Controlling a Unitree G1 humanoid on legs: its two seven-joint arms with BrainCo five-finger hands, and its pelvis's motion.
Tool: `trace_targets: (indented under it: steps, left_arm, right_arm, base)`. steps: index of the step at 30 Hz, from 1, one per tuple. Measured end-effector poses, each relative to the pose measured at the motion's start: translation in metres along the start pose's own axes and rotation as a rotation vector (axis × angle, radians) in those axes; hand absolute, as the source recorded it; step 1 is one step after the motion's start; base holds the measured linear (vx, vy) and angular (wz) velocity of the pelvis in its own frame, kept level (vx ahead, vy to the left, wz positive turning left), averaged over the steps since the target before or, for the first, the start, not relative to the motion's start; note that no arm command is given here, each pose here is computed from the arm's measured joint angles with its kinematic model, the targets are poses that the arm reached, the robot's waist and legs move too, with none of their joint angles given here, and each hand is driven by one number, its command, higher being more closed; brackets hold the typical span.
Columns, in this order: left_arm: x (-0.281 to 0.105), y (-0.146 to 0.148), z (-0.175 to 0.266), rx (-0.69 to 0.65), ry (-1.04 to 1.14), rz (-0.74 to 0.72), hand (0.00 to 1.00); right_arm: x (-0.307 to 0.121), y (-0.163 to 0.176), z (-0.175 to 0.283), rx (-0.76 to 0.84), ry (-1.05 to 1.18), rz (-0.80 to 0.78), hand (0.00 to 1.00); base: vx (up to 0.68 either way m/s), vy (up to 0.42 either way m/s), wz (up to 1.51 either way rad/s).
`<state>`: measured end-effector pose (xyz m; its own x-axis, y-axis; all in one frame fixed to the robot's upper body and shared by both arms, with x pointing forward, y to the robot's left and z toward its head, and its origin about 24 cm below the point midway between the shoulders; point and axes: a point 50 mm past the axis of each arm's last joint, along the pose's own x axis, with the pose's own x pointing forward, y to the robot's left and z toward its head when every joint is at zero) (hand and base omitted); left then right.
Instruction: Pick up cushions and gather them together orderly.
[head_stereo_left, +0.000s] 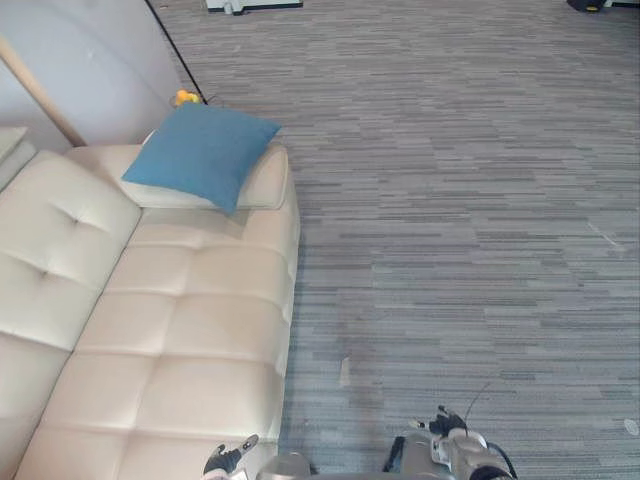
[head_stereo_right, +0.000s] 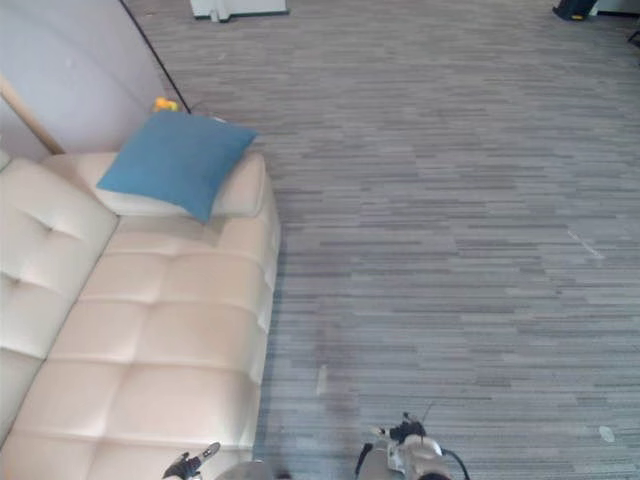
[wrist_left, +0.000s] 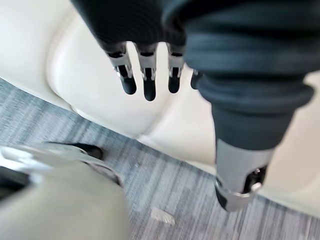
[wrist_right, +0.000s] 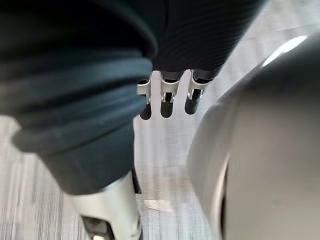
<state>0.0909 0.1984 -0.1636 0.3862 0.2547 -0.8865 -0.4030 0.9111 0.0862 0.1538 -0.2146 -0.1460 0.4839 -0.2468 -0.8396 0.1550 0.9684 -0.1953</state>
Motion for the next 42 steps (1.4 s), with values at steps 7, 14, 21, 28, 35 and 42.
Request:
trace_targets:
  steps: [7,14,21,28,35,42]
  left_arm:
    - [-0.001,0.005,-0.007,-0.007,0.023,0.017,0.0]
    - [0.0,0.011,0.002,-0.026,-0.023,0.032,0.0]
    - [0.001,0.014,0.009,-0.02,-0.039,0.036,0.0]
    - [-0.002,0.022,-0.005,-0.089,0.004,0.073,0.0]
    - [0.001,0.007,0.009,-0.047,-0.032,0.025,0.0]
    - [-0.003,0.006,-0.005,-0.154,-0.011,0.044,0.0]
  right_arm:
    - [-0.001,-0.008,-0.005,0.022,0.012,-0.021,0.0]
    - [-0.004,0.005,-0.024,0.024,0.088,-0.01,0.0]
    - [-0.006,0.024,-0.025,0.039,0.089,0.019,0.0]
    - [-0.006,0.03,-0.022,0.023,0.078,0.057,0.0]
    - [-0.004,0.014,-0.018,0.012,0.051,0.022,0.0]
    - [-0.006,0.01,-0.029,0.027,0.078,0.023,0.0]
  base:
    - [0.48,-0.3,0.04]
    - [0.5,-0.153,-0.03]
    - [0.51,0.113,-0.14]
    - [0.52,0.206,0.29]
    - [0.43,0.015,1.11]
    - [0.43,-0.302,1.01]
